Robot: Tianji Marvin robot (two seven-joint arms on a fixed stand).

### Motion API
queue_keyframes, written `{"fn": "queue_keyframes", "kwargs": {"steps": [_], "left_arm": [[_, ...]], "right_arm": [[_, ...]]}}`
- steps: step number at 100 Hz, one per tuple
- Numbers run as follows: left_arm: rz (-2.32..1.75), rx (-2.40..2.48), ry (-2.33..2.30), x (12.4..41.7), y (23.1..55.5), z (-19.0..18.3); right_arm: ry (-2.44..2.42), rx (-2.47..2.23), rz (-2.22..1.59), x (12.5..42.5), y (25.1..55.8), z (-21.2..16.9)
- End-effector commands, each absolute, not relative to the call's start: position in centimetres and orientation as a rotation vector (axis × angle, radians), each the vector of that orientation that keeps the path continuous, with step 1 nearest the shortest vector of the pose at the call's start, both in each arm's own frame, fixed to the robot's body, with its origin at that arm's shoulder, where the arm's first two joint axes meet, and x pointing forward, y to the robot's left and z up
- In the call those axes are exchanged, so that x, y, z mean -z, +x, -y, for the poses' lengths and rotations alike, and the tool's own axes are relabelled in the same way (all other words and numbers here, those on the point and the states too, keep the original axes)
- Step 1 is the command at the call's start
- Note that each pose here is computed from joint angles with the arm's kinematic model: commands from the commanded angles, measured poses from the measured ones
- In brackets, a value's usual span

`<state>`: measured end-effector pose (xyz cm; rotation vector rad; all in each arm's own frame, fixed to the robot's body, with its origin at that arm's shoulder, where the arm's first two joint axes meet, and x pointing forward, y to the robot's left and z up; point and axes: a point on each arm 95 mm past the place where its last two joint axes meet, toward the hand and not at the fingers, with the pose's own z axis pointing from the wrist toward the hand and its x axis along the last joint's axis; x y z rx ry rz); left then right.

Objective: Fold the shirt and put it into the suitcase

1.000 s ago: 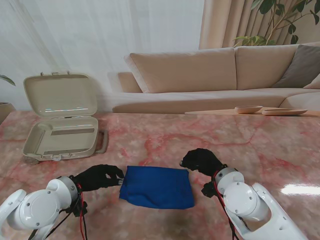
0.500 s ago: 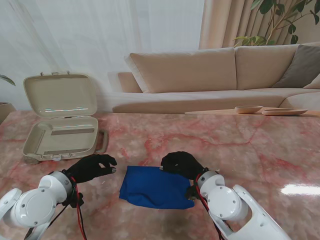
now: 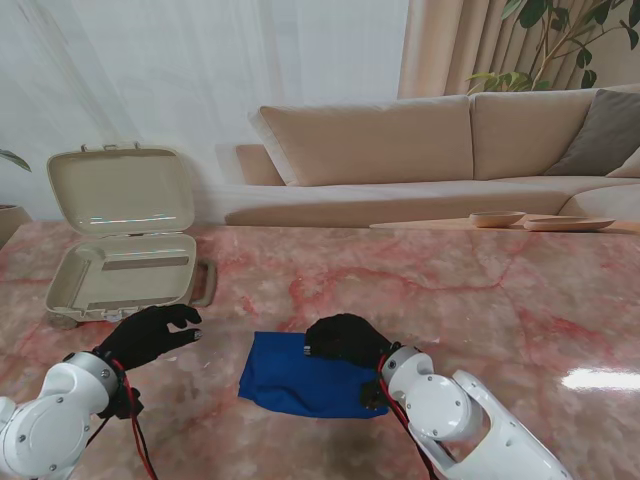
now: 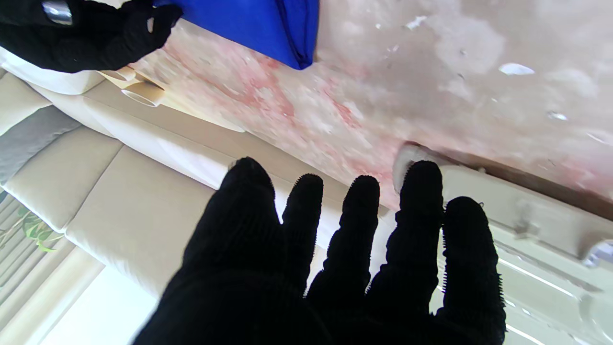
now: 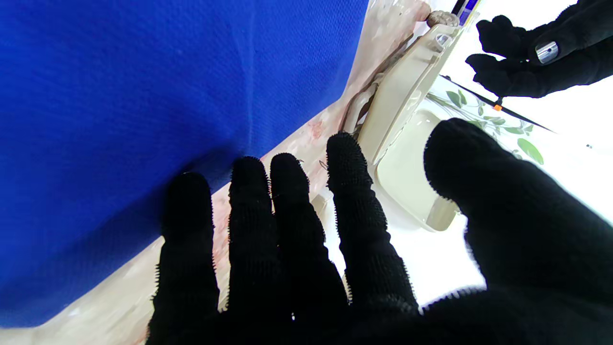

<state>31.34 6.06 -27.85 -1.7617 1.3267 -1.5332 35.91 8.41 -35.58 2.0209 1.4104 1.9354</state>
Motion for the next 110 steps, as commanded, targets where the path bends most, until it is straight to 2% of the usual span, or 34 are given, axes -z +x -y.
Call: {"fn": "queue_keyframes", "kwargs": {"steps": [1, 62, 110], "left_arm": [[-1.327, 1.520, -1.756, 27.6, 30.8, -6.3], [-1.257, 1.435, -1.732, 28.0, 29.7, -8.6], [-1.220, 1.271, -1.626, 28.7, 30.7, -13.6]], "right_arm": [[2.053, -1.918, -1.440, 36.5, 35.3, -8.4], [2.121, -1.934, -1.559, 38.3, 33.4, -6.7], [2.010, -2.103, -1.432, 35.9, 33.7, -8.3]]}}
